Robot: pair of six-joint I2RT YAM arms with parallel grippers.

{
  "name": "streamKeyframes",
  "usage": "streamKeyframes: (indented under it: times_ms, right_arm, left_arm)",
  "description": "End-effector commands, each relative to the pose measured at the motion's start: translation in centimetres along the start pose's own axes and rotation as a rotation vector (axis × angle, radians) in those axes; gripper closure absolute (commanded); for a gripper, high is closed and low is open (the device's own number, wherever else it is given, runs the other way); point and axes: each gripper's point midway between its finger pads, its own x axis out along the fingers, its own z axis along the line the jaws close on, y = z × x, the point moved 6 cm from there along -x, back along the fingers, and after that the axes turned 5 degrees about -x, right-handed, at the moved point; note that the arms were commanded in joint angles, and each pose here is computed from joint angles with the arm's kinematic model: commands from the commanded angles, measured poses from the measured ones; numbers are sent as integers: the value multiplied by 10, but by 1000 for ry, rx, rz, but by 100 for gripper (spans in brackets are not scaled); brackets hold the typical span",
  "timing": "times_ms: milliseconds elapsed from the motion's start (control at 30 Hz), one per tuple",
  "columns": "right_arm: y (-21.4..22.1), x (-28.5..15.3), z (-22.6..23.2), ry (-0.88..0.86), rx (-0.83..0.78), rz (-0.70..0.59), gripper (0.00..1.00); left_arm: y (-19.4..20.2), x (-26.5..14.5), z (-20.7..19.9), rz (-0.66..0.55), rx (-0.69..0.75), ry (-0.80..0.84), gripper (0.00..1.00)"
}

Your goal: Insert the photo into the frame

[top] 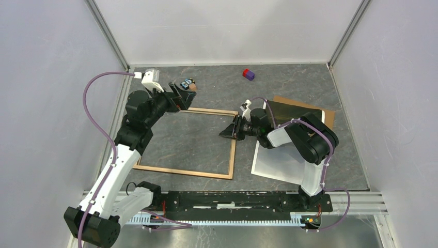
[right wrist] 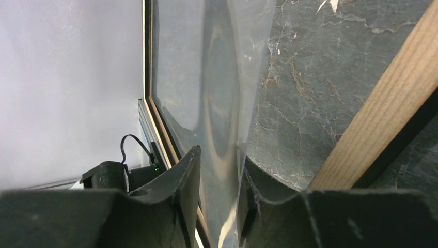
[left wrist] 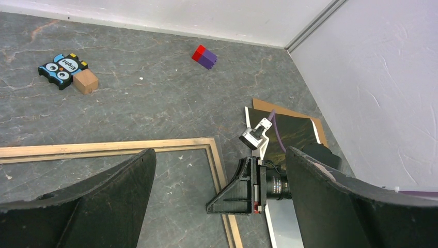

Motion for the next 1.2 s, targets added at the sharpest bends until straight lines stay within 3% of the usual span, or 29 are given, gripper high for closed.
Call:
streamKeyframes:
  times_ms: [0,267,600,800,1000,1167]
  right_arm:
    - [-4,-1,8,-51,-62,-9,62]
    - [1,-14,15,-89,-99,-80,47]
    - [19,-12,28,-145,30,-183,55]
    - [24,-11,17,-46,60,-168,65]
    - [27,-10,20,-66,86,-129,90]
    - [29,-5,26,-113,85,-50,100]
  left_arm:
    - [-5,2,-4,-23,-17,31,0]
    - [-5,3,-4,-19,-21,33,0]
    - [-3,4,-3,-14,-28,35,0]
    - [-3,4,-4,-13,-31,39,1]
    - [-4,3,-4,-16,-30,41,1]
    - [-4,4,-4,-15,-29,41,1]
